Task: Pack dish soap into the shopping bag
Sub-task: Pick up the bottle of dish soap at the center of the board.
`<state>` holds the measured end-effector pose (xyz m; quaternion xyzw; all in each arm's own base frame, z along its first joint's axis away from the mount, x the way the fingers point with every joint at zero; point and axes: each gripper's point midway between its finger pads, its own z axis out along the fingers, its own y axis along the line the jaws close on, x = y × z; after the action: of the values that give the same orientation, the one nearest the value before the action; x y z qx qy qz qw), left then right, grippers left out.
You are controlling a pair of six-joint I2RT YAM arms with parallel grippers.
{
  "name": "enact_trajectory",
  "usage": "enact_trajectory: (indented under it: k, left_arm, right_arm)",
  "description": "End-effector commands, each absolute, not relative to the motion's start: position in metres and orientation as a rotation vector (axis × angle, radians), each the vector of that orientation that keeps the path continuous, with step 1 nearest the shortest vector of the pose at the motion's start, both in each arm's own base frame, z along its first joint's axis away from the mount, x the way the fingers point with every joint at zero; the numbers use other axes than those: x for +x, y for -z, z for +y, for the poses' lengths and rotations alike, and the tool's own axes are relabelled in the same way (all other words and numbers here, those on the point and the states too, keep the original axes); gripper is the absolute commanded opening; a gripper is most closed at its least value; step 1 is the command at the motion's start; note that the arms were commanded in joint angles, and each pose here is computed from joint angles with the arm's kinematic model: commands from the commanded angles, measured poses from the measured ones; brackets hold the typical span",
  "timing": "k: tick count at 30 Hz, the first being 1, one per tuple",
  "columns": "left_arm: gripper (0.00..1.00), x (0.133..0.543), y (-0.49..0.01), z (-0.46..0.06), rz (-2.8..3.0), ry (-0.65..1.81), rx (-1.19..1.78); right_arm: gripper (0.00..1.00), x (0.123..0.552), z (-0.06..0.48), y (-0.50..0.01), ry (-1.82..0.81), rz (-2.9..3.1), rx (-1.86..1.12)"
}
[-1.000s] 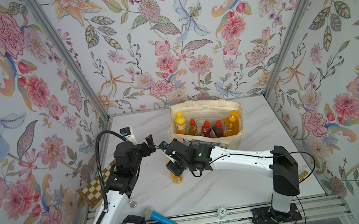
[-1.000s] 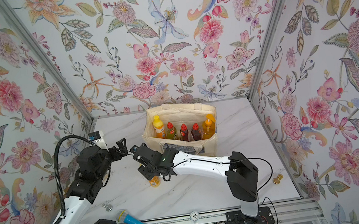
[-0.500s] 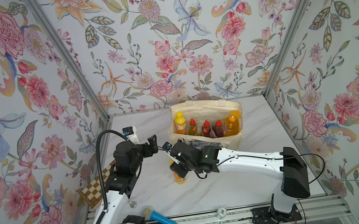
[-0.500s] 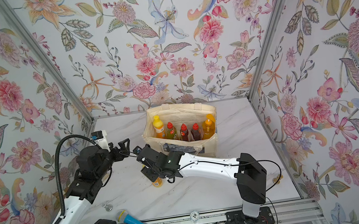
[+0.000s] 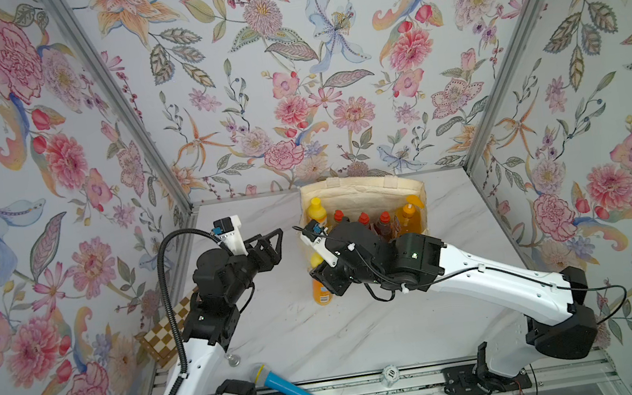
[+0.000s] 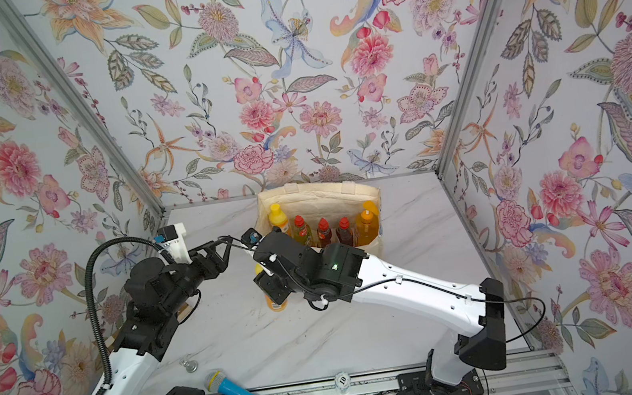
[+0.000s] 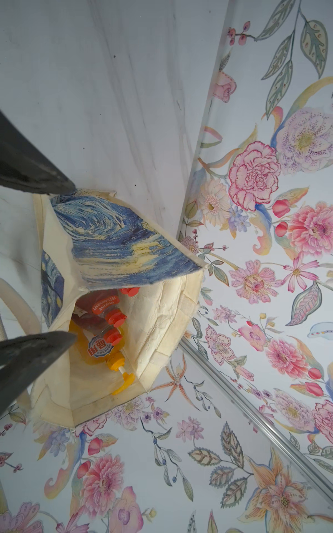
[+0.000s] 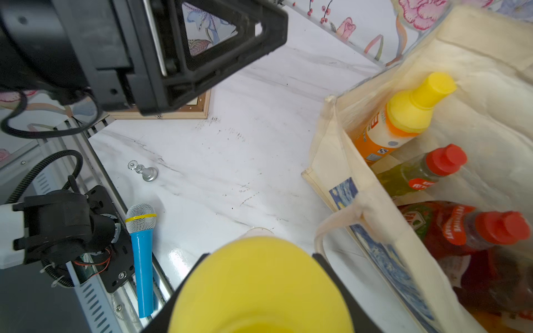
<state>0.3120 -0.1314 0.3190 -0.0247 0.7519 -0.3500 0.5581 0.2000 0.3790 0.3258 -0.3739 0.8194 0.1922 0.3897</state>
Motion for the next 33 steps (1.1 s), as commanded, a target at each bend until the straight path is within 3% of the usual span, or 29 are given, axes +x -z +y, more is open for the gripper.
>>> enact_trajectory:
  k: [1,18,24,33]
  left_arm:
    - [0.73,0.305,-0.334,-0.144,1.725,0.892,-0.049]
    - [0.69,0.313,-0.298,-0.21,1.782,0.854,-0.163]
    - [0.75,0.323,-0.283,-0.22,1.825,0.834,-0.153]
    - [0.74,0.333,-0.274,-0.238,1.863,0.852,-0.113]
  right_arm:
    - [0.11,0.203,0.355,-0.387,-0.497,1.988,-0.878]
    - [0.11,0.243,0.296,-0.488,-0.461,1.877,-0.732]
    - [0.1,0.267,0.284,-0.493,-0.407,1.873,-0.682]
    - [0.08,0.312,0.299,-0.48,-0.314,1.867,-0.692]
